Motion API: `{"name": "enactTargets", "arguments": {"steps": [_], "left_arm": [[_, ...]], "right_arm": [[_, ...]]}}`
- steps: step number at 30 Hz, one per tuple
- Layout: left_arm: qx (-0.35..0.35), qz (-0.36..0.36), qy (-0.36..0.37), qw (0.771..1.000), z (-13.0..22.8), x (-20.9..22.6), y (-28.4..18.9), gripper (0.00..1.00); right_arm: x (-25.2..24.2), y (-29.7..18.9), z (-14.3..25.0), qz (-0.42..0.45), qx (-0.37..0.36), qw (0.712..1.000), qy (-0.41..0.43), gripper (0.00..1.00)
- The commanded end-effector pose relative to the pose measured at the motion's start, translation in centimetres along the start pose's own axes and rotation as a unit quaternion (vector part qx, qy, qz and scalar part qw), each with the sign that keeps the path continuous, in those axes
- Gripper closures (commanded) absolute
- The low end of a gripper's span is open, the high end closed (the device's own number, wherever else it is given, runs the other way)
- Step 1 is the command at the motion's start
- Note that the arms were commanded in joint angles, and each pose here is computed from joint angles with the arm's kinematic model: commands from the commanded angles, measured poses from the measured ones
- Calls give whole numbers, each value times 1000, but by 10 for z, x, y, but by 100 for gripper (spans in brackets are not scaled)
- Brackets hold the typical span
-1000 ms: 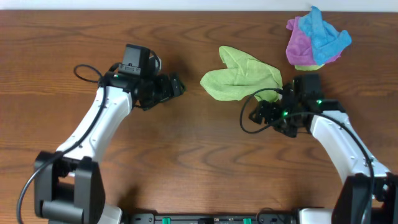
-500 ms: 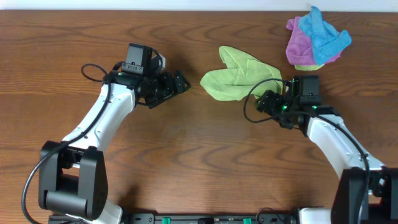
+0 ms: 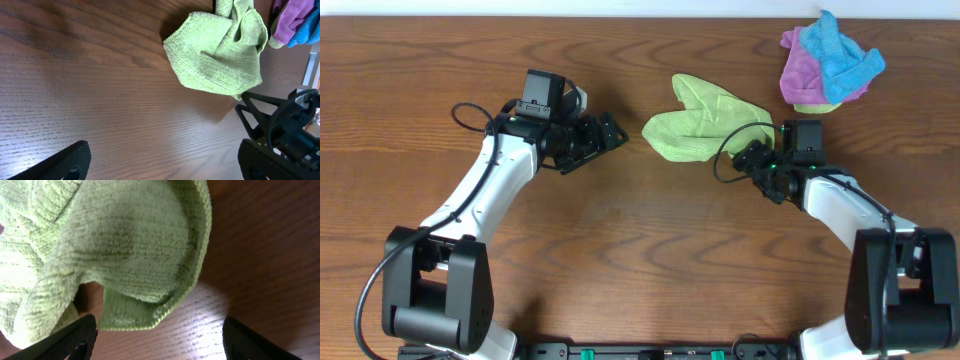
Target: Fold the cloth
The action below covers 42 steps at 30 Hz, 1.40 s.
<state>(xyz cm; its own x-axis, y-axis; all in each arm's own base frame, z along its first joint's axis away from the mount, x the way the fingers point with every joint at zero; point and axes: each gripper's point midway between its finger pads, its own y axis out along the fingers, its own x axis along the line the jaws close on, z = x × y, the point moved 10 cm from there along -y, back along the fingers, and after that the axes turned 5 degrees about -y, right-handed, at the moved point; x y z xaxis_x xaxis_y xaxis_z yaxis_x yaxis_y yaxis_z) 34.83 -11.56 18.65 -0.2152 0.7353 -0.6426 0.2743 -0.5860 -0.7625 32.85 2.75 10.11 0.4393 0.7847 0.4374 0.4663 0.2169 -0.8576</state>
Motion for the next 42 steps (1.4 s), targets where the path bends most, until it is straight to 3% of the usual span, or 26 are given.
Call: {"name": "enactTargets", "arguments": {"steps": [1,9,13,14,15,17,18,26,32,38,40,42], "left_arm": [[8,0,-2,1000,1,1,4,5],[8,0,-2,1000,1,1,4,5],[8,0,-2,1000,1,1,4,4],[8,0,-2,1000,1,1,4,5],[8,0,-2,1000,1,1,4,5],[8,0,-2,1000,1,1,4,4],[8,0,-2,1000,1,1,4,4],[6,-2,-2,1000,1,2,4,5],[6,-2,-2,1000,1,2,4,4],[6,-2,-2,1000,1,2,4,5],[6,-2,-2,1000,1,2,4,5],[6,-2,-2,1000,1,2,4,5]], "right_arm": [[-5,5,0,14,-8,999,29,22],[-4,16,-2,16,-22,998,49,29],[-4,23,1,18,-16,999,47,42],[-4,23,2,18,-16,999,47,49],[-3,23,2,17,-16,999,45,69],[-1,23,1,13,-20,999,43,96],[-1,23,1,11,-20,999,43,99],[4,-13,2,-3,-3,1000,-9,99],[-21,-88,12,99,-26,995,6,99],[-45,-128,32,169,3,986,1,99],[-47,-129,34,174,10,985,-9,93],[-47,-129,35,175,12,984,-8,78]]}}
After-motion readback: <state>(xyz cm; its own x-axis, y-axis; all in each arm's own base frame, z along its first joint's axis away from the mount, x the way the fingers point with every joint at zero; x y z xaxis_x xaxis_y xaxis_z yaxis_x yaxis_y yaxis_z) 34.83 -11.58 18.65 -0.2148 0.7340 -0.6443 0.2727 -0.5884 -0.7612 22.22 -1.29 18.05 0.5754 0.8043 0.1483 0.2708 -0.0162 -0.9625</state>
